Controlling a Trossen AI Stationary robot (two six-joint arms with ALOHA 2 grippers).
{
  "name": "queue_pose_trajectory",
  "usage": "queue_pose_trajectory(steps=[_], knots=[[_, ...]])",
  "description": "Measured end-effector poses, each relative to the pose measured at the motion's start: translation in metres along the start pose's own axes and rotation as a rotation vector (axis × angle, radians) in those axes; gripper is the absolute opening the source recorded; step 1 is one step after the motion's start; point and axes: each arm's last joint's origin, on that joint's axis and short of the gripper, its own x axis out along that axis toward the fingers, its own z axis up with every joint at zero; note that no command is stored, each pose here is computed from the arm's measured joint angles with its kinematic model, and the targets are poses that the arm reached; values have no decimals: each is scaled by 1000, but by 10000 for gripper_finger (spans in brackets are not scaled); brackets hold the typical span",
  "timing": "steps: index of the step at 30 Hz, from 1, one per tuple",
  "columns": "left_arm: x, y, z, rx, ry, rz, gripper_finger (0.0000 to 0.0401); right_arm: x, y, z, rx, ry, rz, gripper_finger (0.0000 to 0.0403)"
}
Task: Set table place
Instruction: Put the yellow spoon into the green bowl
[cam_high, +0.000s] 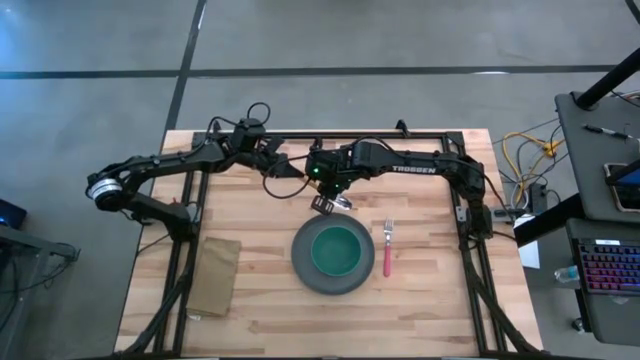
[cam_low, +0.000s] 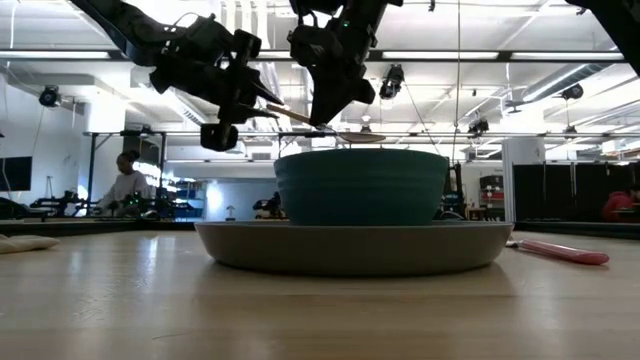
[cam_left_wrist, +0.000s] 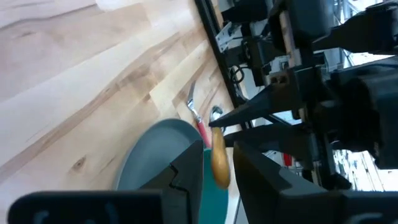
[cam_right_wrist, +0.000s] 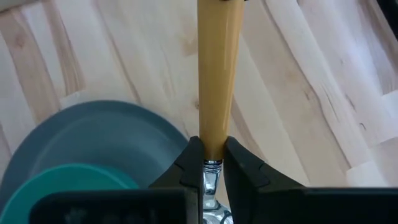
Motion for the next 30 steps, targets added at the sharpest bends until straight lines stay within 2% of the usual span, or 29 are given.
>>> queue_pose_trajectory(steps=[14, 19, 23, 30], knots=[[0, 3, -2, -3, 5, 8, 71, 0, 0, 0, 0, 0, -1, 29], [0, 4, -2, 11, -3, 13, 41, 0, 0, 0, 8, 1, 3, 29], [0, 2, -1, 35, -10, 7, 12, 0, 0, 0, 8, 1, 2, 55], [0, 6, -3, 43, -10, 42, 11, -1, 0, 0, 34, -3, 8, 98]])
